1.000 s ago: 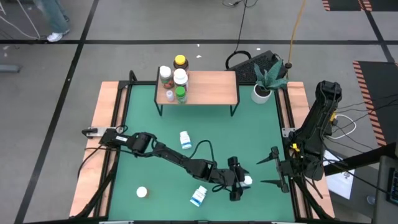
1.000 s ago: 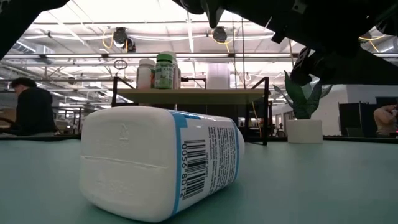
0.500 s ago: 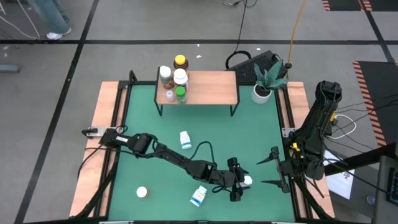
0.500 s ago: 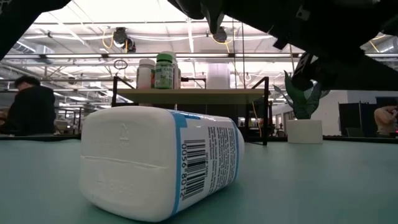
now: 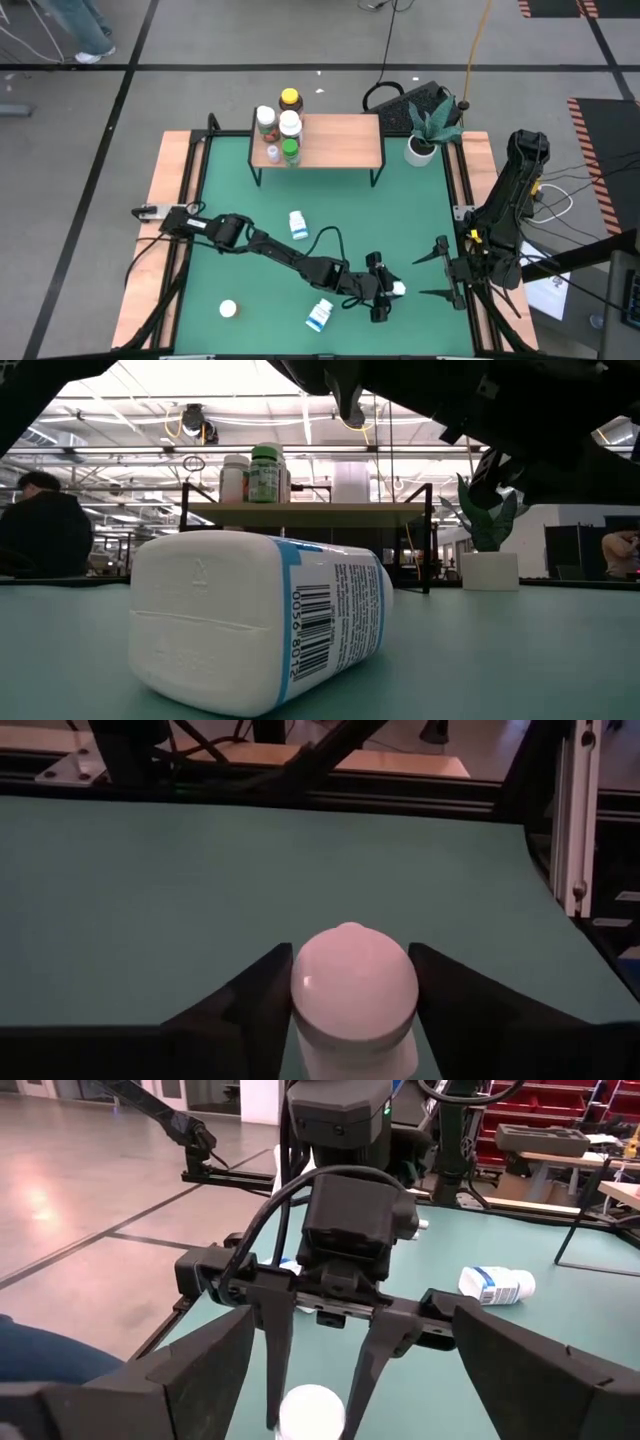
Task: Pick and place medicine bottles onto shelf by color
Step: Put the bottom right white blue medicine bottle on the shelf
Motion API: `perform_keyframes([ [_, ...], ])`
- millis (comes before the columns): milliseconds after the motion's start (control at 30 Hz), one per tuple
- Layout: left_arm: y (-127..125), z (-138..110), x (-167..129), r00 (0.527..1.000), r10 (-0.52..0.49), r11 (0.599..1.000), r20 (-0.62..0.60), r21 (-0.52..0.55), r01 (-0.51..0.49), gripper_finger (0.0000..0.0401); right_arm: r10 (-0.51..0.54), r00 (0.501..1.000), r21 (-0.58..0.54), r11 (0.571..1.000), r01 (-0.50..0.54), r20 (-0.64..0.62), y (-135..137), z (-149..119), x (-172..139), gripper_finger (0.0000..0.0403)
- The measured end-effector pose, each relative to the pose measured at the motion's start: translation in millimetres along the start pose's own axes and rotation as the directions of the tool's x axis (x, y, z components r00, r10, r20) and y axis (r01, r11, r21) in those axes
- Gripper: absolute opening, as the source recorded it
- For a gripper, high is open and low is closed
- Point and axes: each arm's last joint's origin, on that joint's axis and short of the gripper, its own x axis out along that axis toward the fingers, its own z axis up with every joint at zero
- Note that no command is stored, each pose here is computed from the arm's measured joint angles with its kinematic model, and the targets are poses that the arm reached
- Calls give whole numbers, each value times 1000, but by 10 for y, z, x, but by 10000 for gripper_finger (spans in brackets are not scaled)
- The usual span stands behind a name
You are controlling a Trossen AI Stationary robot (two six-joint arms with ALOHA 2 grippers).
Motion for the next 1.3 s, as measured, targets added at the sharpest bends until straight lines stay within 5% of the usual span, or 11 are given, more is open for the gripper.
perform_keyframes([
  [433, 163, 58, 14, 1000, 21, 1000, -13, -4, -21, 187, -90, 996, 15, 996, 89, 21, -28, 4, -3, 334],
  [767, 276, 374, -301, 986, 62, 997, -154, 50, -55, 184, -104, 994, 18, 994, 103, 23, -73, 26, -29, 334],
  [1067, 374, 736, -562, 989, 82, 990, -120, 121, -68, 179, -115, 993, -32, 993, 115, 4, -109, -3, -43, 334],
  [1300, 739, 1097, -794, 985, 156, 980, -80, 134, -144, 185, -113, 994, -9, 994, 113, 5, -108, 1, -43, 334],
])
